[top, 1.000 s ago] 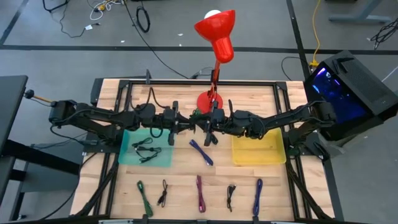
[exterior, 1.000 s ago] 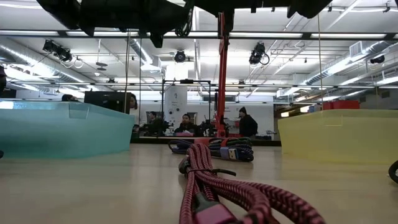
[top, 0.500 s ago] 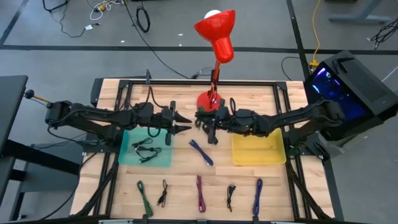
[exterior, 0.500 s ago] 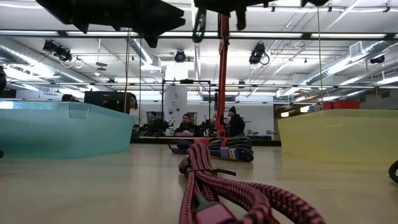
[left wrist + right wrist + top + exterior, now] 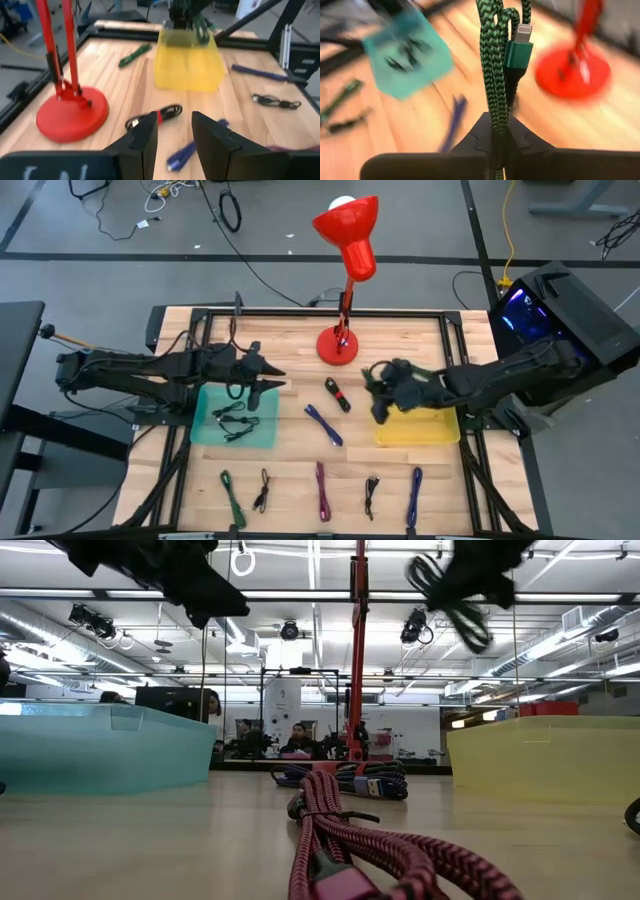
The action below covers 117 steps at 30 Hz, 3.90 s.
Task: Pick & Place USB Port
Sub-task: Put the green cable into the yellow bin
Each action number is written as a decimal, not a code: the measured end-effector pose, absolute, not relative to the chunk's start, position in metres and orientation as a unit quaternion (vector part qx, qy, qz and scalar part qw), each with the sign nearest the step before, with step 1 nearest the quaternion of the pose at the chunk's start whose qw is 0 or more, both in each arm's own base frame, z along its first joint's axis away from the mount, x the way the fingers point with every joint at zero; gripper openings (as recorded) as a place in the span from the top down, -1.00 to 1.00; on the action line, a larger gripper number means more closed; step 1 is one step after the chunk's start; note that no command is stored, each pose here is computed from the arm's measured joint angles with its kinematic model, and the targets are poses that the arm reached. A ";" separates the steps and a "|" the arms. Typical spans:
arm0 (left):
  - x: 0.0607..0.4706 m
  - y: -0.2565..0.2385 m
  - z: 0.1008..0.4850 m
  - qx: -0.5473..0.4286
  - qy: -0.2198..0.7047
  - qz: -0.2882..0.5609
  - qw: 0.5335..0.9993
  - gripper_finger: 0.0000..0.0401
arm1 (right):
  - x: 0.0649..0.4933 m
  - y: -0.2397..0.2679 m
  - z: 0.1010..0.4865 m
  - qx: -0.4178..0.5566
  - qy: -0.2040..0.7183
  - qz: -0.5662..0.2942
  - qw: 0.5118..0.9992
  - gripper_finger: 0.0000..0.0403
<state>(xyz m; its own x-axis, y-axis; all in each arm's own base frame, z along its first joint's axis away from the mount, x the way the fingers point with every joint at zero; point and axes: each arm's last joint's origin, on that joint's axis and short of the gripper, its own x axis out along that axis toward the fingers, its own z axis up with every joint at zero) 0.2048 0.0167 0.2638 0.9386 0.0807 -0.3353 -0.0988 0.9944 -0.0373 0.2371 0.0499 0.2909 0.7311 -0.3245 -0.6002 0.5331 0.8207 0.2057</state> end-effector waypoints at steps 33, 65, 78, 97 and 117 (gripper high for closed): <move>0.201 0.010 0.254 -0.045 0.221 0.036 0.974 0.38 | 0.194 0.067 0.242 0.222 0.513 -0.389 0.732 0.44; 0.202 0.009 0.254 -0.048 0.219 0.047 0.973 0.38 | 0.205 -0.087 0.243 0.160 0.517 -0.482 0.689 0.06; 0.201 0.009 0.253 -0.050 0.227 0.048 0.971 0.38 | 0.227 -0.129 0.194 0.163 0.592 -0.441 0.654 0.06; 0.200 0.009 0.251 -0.059 0.235 0.050 0.969 0.38 | 0.235 -0.144 0.150 0.211 0.653 -0.386 0.617 0.06; 0.200 0.009 0.251 -0.057 0.234 0.057 0.969 0.38 | 0.229 -0.140 0.135 0.223 0.653 -0.350 0.634 0.92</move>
